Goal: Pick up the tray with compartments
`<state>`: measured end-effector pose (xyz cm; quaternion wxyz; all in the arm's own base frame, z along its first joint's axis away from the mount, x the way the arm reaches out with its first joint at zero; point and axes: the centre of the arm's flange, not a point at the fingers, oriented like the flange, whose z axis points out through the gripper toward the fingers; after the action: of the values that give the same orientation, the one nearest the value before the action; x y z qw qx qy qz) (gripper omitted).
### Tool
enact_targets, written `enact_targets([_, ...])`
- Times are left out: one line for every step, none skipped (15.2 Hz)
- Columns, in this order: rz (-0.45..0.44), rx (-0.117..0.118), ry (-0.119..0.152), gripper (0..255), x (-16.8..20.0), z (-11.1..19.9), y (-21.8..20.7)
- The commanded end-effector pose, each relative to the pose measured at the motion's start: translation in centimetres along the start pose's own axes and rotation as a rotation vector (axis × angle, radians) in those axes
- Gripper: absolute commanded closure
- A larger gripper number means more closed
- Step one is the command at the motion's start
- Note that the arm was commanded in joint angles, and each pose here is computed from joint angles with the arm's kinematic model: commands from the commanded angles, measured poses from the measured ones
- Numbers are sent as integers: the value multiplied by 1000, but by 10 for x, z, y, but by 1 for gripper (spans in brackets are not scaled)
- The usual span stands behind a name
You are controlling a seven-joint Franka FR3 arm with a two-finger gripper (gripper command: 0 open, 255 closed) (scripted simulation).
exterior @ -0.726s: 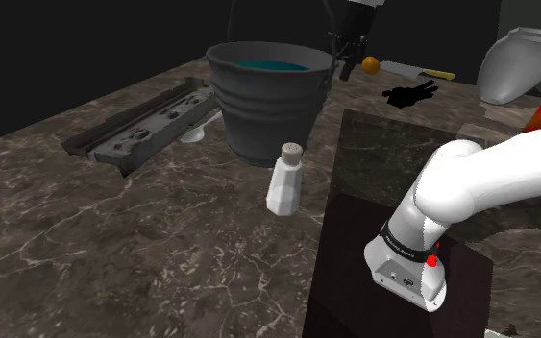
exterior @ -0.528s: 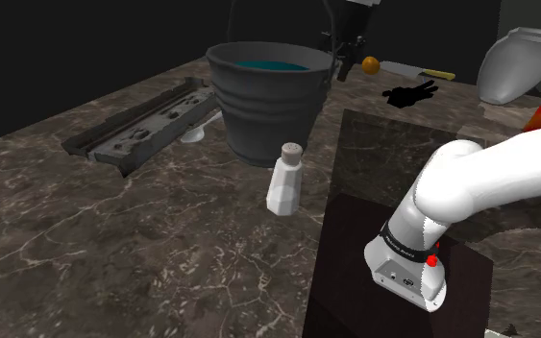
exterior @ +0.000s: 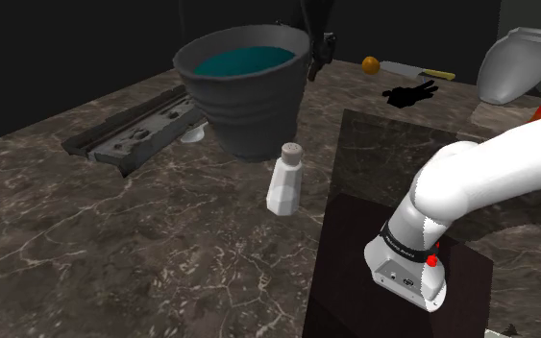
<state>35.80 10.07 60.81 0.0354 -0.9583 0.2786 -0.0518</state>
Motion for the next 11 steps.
enact_targets([94, -56, -51, 0, -4, 16, -31])
enact_targets([144, -63, -48, 0, -3, 18, -45])
enact_targets([194, -70, -45, 0, 0, 20, -59])
enact_targets([245, -77, -43, 0, 3, 22, -73])
enact_targets([295, -84, -40, 0, 6, 25, -86])
enact_targets([345, -91, -37, 0, 10, 27, -99])
enact_targets([396, -98, -35, 0, 15, 30, -112])
enact_targets([446, -105, -32, 0, 21, 33, -125])
enact_targets([496, -112, -29, 0, 27, 35, -137])
enact_targets([546, -119, -27, 0, 34, 38, -149])
enact_targets([597, -126, -24, 0, 42, 41, -161])
